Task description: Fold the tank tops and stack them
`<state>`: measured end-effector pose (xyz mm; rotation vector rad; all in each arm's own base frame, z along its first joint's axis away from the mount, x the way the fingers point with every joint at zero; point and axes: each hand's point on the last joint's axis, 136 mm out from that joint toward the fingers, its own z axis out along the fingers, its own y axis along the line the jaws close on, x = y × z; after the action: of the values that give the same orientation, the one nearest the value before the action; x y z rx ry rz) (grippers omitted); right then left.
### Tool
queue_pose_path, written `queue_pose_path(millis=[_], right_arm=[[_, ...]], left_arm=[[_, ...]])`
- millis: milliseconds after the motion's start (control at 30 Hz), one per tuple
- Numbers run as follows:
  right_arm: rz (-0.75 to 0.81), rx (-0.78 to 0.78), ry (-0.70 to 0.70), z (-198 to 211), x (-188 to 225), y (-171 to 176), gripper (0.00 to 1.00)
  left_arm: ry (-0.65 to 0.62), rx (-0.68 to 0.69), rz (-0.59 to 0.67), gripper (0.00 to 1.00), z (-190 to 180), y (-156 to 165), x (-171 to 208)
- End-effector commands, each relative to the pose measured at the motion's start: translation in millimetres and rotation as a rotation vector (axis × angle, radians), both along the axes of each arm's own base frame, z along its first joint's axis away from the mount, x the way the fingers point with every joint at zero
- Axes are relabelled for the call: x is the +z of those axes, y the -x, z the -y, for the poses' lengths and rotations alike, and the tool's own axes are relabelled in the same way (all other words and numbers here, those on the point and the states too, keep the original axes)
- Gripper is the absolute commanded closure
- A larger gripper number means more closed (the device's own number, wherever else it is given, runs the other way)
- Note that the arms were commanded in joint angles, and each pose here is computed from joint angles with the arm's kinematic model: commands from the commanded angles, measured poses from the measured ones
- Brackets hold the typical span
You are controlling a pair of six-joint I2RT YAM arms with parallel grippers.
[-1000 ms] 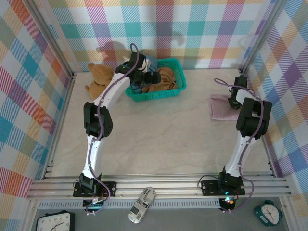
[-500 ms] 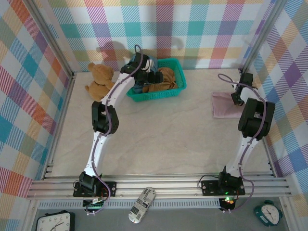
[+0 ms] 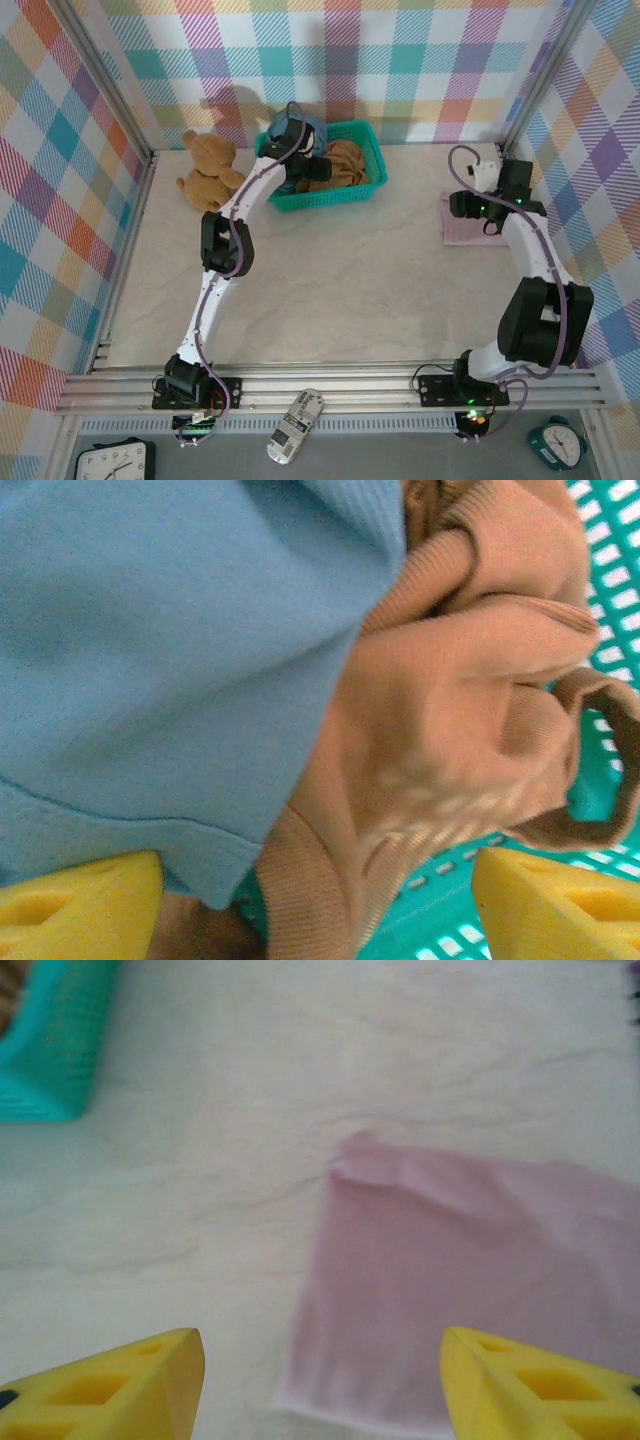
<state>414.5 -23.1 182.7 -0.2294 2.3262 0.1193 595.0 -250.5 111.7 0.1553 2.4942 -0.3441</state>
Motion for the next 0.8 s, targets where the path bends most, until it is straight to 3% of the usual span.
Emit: queue_pose_path(millis=[0, 200, 300, 433, 533, 767], right_arm=[[-0.056, 0.041, -0.146, -35.3, -2.1, 26.6, 0.36], [-0.138, 0.086, -0.202, -77.8, -18.8, 64.6, 0.35], [-0.154, 0.075, -0.242, -89.8, -20.0, 75.1, 0.34], [-0.144, 0.086, -0.294, -103.2, -13.9, 81.4, 0.34], [-0.123, 0.095, -0.352, -113.0, -2.3, 81.3, 0.34], [-0.098, 0.103, -0.495, -138.0, 15.1, 86.4, 0.31]], left_arm=[[-0.068, 0.033, 0.05, 0.22, -19.7, -15.1, 0.8], [-0.142, 0.096, 0.11, 0.29, -42.6, -31.2, 2.4], [-0.122, 0.113, 0.109, 0.34, -51.2, -37.8, -2.4], [-0.057, 0.08, 0.104, 0.5, -44.1, -41.5, -6.7], [-0.017, 0.053, 0.112, 0.54, -35.3, -44.3, -7.1], [0.029, 0.017, 0.166, 0.95, -28.2, -49.4, 16.6]])
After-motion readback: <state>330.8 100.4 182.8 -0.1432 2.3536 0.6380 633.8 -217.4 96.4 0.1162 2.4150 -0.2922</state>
